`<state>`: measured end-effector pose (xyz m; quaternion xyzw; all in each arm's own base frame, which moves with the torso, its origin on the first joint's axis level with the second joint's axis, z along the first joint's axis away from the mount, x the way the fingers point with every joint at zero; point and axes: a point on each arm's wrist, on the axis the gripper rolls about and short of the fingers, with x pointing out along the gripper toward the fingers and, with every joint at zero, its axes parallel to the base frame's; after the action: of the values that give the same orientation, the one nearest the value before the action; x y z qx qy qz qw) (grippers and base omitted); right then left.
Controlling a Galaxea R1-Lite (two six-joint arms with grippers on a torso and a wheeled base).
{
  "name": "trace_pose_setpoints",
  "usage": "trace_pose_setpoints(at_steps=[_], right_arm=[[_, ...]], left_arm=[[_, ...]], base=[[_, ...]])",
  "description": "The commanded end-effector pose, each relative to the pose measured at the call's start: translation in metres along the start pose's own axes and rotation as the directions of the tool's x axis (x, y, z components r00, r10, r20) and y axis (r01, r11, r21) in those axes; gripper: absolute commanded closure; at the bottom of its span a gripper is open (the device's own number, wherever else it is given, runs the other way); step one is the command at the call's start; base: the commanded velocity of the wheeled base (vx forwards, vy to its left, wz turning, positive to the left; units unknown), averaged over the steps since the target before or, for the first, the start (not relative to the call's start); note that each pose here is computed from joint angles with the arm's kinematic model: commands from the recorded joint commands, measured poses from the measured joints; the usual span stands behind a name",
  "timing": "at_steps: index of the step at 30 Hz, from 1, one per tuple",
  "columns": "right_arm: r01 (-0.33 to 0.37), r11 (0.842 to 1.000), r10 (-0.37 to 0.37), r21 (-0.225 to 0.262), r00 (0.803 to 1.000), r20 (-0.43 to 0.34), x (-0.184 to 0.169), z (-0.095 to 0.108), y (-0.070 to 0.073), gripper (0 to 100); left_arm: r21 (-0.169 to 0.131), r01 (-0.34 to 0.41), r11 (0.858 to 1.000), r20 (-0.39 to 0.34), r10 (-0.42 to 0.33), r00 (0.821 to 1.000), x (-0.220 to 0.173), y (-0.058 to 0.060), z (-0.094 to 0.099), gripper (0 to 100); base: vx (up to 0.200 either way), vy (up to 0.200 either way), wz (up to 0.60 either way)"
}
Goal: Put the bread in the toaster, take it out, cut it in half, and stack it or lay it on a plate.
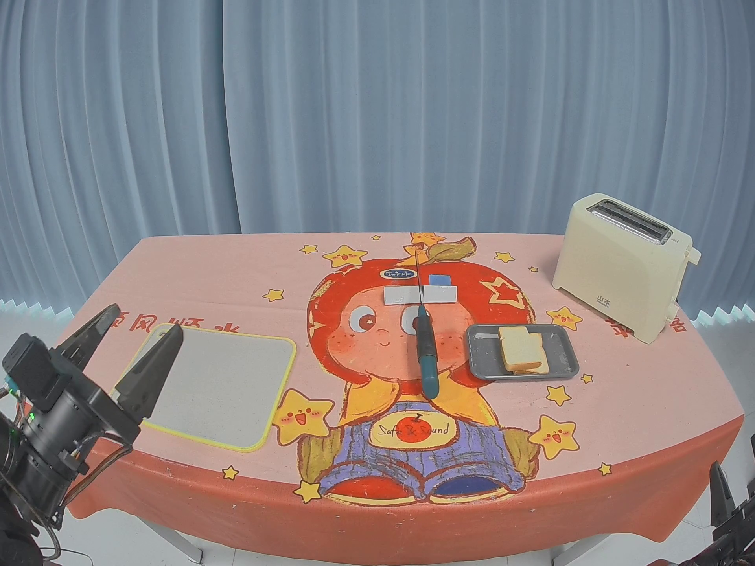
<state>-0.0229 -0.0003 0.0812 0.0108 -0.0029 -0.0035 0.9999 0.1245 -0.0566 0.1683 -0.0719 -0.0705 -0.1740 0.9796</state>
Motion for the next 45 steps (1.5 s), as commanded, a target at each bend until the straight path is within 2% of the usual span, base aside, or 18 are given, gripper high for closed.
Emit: trace_pose_setpoints(at_steps=[1,3,4,5,6,7,16,25,30,38,43,45], right_arm=[[-0.001,1.0,0.001,0.0,1.0,0.0,0.0,-0.005,0.0,0],[-0.001,1.0,0.001,0.0,1.0,-0.001,0.0,-0.005,0.0,0],[-0.001,1.0,0.001,0.0,1.0,-0.001,0.0,-0.005,0.0,0],[-0.001,1.0,0.001,0.0,1.0,-0.001,0.0,-0.005,0.0,0],[-0.001,1.0,0.001,0.0,1.0,-0.001,0.0,-0.005,0.0,0],[-0.001,1.0,0.001,0.0,1.0,-0.001,0.0,-0.005,0.0,0],[-0.001,1.0,0.001,0.0,1.0,-0.001,0.0,-0.005,0.0,0],[0.001,1.0,-0.001,0.0,1.0,-0.001,0.0,-0.005,0.0,0],[-0.001,1.0,0.001,0.0,1.0,-0.001,0.0,-0.005,0.0,0],[-0.001,1.0,0.001,0.0,1.0,-0.001,0.0,-0.005,0.0,0],[-0.001,1.0,0.001,0.0,1.0,-0.001,0.0,-0.005,0.0,0],[-0.001,1.0,0.001,0.0,1.0,-0.001,0.0,-0.005,0.0,0]], left_arm=[[0.015,-0.06,0.998,0.065,0.059,0.996,-0.033,0.01,0.007,0],[0.05,-0.126,0.991,0.062,0.123,0.991,-0.044,0.016,0.008,0],[0.053,-0.131,0.99,0.061,0.127,0.99,-0.045,0.016,0.008,0],[0.086,-0.18,0.98,0.026,0.178,0.984,-0.053,0.02,0.005,0],[0.086,-0.18,0.98,0.026,0.178,0.984,-0.053,0.02,0.005,0],[0.113,-0.222,0.968,-0.007,0.225,0.974,-0.065,0.023,0.002,0],[0.123,-0.25,0.96,-0.057,0.258,0.964,-0.086,0.022,-0.003,0],[0.126,-0.282,0.951,-0.137,0.298,0.945,-0.091,0.024,-0.016,0],[0.141,-0.34,0.93,-0.145,0.359,0.922,-0.104,0.025,-0.02,0],[0.143,-0.352,0.925,-0.172,0.374,0.911,-0.111,0.025,-0.026,0],[0.151,-0.397,0.906,-0.17,0.419,0.892,-0.115,0.026,-0.027,0],[0.153,-0.397,0.905,-0.186,0.42,0.888,-0.117,0.026,-0.029,0]], base=[[0.0,0.0,0.0],[0.0,0.0,0.0],[0.0,0.0,0.0],[0.0,0.0,0.0],[0.0,0.0,0.0],[0.0,0.0,0.0],[0.0,0.0,0.0],[0.0,0.0,0.0],[0.0,0.0,0.0],[0.0,0.0,0.0],[0.0,0.0,0.0],[0.0,0.0,0.0]])
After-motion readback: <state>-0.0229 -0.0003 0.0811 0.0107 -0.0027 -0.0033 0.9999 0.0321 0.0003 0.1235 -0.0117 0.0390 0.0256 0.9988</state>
